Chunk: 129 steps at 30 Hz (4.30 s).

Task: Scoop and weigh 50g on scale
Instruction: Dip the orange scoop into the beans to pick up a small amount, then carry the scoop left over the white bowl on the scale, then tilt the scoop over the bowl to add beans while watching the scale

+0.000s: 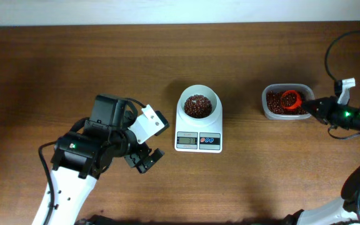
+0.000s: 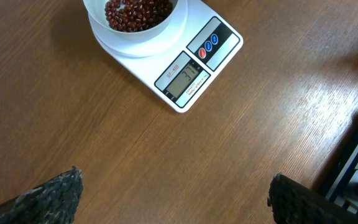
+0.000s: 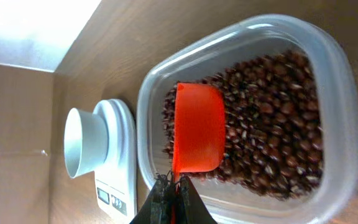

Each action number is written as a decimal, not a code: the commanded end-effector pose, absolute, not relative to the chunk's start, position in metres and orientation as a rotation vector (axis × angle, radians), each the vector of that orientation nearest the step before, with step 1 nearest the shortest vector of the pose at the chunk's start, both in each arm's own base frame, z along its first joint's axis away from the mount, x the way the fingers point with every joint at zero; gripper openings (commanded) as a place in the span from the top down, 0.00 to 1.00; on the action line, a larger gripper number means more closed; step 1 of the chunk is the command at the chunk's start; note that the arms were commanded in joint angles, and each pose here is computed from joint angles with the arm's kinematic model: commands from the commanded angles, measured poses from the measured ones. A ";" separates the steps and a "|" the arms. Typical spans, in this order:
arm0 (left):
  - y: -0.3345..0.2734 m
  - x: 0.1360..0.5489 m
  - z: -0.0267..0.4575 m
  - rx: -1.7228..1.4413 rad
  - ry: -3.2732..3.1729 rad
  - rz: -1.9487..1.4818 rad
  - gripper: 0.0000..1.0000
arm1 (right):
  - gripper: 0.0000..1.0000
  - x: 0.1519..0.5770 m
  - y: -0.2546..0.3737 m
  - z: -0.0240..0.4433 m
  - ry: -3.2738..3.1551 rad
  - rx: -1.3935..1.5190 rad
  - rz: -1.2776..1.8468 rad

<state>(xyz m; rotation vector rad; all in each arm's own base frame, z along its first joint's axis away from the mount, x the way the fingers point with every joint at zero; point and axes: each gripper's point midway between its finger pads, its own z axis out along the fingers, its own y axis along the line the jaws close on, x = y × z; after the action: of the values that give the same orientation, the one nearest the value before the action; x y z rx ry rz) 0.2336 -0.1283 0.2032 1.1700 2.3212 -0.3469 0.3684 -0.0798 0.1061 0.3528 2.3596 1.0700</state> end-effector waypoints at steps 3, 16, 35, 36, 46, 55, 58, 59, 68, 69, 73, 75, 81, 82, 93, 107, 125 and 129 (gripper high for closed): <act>-0.130 0.233 0.204 1.190 2.304 -0.361 0.01 | 0.96 0.367 -0.076 0.106 2.323 0.248 1.085; -0.130 0.233 0.204 1.190 2.304 -0.361 0.01 | 0.96 0.365 -0.082 0.097 2.374 0.266 1.023; -0.130 0.233 0.204 1.190 2.304 -0.361 0.01 | 0.96 0.367 -0.093 0.109 2.290 0.439 1.131; -0.130 0.233 0.204 1.190 2.304 -0.361 0.01 | 0.96 0.365 -0.098 0.110 2.283 0.478 1.137; -0.130 0.233 0.204 1.190 2.304 -0.361 0.01 | 0.96 0.361 -0.102 0.136 2.118 0.511 1.305; -0.130 0.233 0.204 1.190 2.304 -0.361 0.01 | 0.96 0.363 -0.069 0.160 2.022 0.447 1.514; -0.130 0.233 0.204 1.190 2.304 -0.361 0.01 | 0.96 0.367 -0.044 0.166 2.021 0.374 1.582; -0.130 0.233 0.204 1.190 2.304 -0.361 0.01 | 0.96 0.368 -0.033 0.166 2.034 0.344 1.602; -0.130 0.233 0.204 1.190 2.304 -0.361 0.01 | 0.96 0.365 0.062 0.167 2.146 0.081 1.748; -0.130 0.233 0.204 1.190 2.304 -0.361 0.01 | 0.96 0.363 0.070 0.167 2.155 0.056 1.761; -0.130 0.233 0.204 1.190 2.304 -0.361 0.01 | 0.96 0.356 0.100 0.167 2.187 -0.035 1.807; -0.130 0.233 0.204 1.190 2.304 -0.361 0.01 | 0.96 0.353 0.113 0.167 2.198 -0.077 1.823; -0.130 0.233 0.204 1.190 2.304 -0.361 0.01 | 0.96 0.350 0.133 0.167 2.195 -0.189 1.821; -0.130 0.233 0.204 1.190 2.304 -0.361 0.01 | 0.96 0.351 0.136 0.167 2.190 -0.208 1.818; -0.130 0.233 0.204 1.190 2.304 -0.361 0.01 | 0.96 0.358 0.162 0.143 2.267 -0.419 1.593; -0.130 0.233 0.204 1.190 2.304 -0.361 0.01 | 0.96 0.381 0.182 0.137 2.141 -0.705 1.320; -0.130 0.233 0.204 1.190 2.304 -0.361 0.01 | 0.96 0.373 0.188 0.150 1.829 -1.032 1.225; -0.130 0.233 0.204 1.190 2.304 -0.361 0.01 | 0.96 0.373 0.188 0.150 1.799 -1.064 1.201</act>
<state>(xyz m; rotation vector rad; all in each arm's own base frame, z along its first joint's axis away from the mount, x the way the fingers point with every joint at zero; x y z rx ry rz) 0.2337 -0.1282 0.2032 1.1700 2.3213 -0.3465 0.3787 0.1828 0.1507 -1.0096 1.8666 1.1824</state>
